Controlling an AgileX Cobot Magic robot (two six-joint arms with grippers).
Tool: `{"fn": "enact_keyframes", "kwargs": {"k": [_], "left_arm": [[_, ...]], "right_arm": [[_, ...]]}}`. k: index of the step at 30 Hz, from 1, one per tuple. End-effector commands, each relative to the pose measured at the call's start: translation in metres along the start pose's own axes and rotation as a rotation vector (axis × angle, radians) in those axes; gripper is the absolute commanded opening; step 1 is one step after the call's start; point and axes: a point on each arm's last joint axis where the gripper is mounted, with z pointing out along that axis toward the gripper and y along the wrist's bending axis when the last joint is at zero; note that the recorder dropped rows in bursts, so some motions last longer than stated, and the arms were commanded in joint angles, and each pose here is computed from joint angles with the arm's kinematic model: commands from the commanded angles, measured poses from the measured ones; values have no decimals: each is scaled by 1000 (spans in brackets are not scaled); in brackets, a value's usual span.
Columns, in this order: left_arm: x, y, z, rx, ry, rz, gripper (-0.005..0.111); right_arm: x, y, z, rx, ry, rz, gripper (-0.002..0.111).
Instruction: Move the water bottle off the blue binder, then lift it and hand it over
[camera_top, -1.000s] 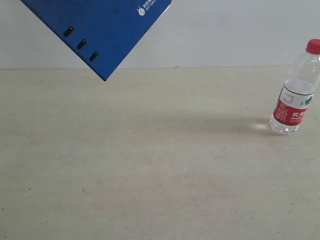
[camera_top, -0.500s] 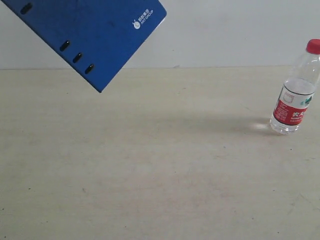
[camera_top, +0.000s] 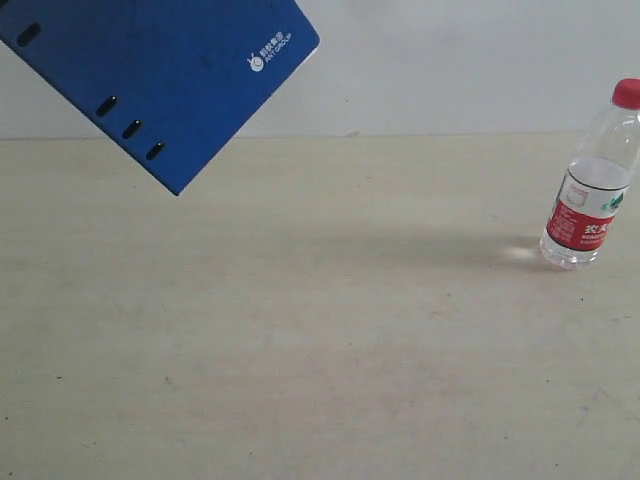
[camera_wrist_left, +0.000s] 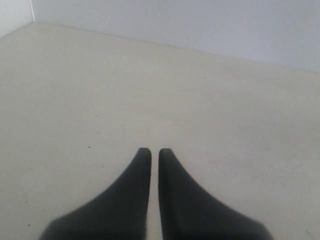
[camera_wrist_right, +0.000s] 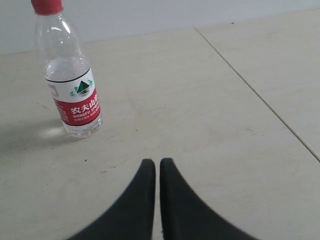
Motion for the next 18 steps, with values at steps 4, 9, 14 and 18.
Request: {"fn": "enact_keyframes", "kwargs": {"k": [4, 9, 14, 18], "left_arm": [[0, 0, 0, 5, -14, 6, 5], [0, 0, 0, 5, -16, 11, 5], [-1, -1, 0, 6, -21, 19, 5], [-1, 0, 0, 3, -23, 25, 5]], "right_arm": [[-1, -1, -1, 1, -14, -11, 1], [-1, -1, -1, -2, -14, -10, 1], [0, -1, -1, 0, -13, -10, 1], [0, -1, -1, 0, -13, -10, 1]]}}
